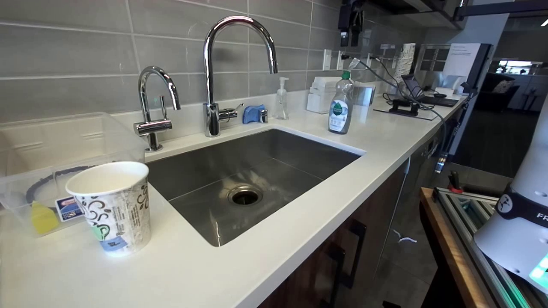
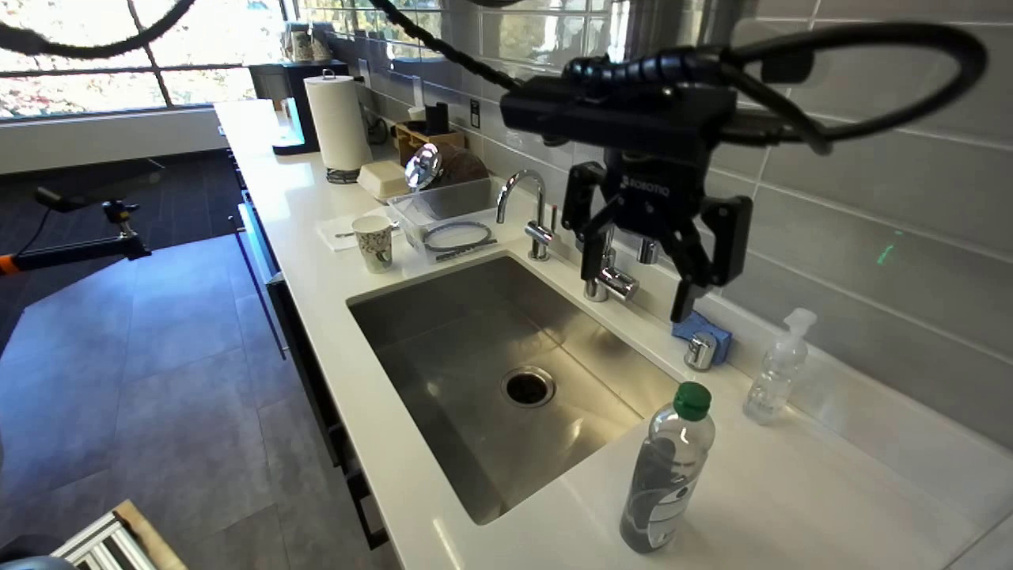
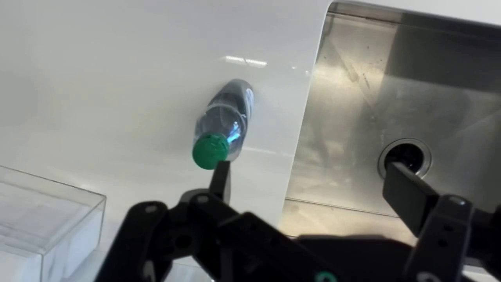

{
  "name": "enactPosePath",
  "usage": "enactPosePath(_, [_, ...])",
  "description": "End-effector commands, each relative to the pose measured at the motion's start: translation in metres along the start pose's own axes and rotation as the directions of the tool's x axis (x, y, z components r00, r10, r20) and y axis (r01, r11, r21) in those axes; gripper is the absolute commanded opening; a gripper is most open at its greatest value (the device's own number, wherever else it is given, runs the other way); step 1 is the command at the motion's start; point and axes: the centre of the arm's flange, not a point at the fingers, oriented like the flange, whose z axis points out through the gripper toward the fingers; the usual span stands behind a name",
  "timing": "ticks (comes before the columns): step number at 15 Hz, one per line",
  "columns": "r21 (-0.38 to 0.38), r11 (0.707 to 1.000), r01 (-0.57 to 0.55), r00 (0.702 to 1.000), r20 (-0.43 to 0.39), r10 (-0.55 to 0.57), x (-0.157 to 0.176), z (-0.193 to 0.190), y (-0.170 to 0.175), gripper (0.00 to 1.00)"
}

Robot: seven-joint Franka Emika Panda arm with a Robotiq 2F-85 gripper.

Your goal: Move the bottle with a green cup to the right closer to the edge

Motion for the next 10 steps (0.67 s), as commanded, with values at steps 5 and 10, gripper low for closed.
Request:
enactPosePath(5, [0.104, 0.959, 0.263, 0.965, -0.036, -0.261, -0.034, -0.033, -0.089, 1.0])
enactPosePath(10, [0.075, 0.965, 0.252, 0.967, -0.05, -0.249, -0.027, -0.036, -0.089, 1.0])
